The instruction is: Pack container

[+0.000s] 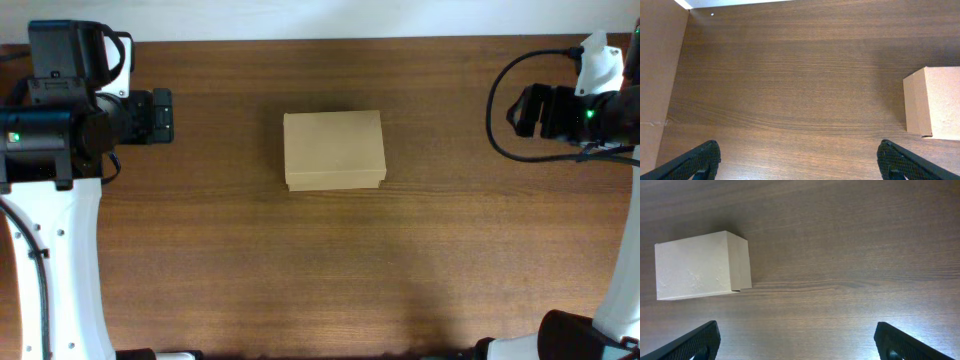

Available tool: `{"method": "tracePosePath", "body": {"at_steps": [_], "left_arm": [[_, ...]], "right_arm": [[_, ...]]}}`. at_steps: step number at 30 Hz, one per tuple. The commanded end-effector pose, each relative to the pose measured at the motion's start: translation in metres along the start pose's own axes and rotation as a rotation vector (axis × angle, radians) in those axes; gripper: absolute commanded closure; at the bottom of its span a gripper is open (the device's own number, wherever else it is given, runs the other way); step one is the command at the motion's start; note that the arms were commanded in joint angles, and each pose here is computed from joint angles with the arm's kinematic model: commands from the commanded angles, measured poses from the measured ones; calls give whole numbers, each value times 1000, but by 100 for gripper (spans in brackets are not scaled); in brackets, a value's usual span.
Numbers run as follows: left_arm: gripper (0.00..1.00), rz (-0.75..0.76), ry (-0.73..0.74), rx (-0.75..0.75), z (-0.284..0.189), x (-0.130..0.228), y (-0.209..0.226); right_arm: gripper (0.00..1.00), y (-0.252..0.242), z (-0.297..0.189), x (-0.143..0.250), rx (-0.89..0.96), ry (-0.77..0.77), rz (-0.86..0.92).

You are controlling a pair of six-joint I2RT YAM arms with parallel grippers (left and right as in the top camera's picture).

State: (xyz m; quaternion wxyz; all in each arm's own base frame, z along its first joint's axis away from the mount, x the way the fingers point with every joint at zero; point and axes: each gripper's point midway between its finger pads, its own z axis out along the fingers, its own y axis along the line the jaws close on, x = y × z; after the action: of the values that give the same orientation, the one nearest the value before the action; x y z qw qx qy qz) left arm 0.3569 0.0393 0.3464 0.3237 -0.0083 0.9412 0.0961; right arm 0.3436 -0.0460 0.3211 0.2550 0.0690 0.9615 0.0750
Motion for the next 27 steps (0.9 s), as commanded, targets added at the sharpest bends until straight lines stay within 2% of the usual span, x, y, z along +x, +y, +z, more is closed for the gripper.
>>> {"method": "tracePosePath", "body": {"at_steps": [1,11,19,23,27], "left_arm": [[0,-1,11,-8,3,2,1],[0,-1,11,-8,3,2,1],[0,-1,11,-8,3,2,1],[0,-1,12,-8,3,2,1],[0,-1,11,-8,3,2,1]], "right_arm": [[1,-1,0,1,0,2,-1],[1,2,-6,3,-5,-7,-2],[1,62,-57,-28,-165,-398,-184],[1,89,-70,-8,-216,-558,-285],[1,99,-67,30,-253,-632,-336]]}}
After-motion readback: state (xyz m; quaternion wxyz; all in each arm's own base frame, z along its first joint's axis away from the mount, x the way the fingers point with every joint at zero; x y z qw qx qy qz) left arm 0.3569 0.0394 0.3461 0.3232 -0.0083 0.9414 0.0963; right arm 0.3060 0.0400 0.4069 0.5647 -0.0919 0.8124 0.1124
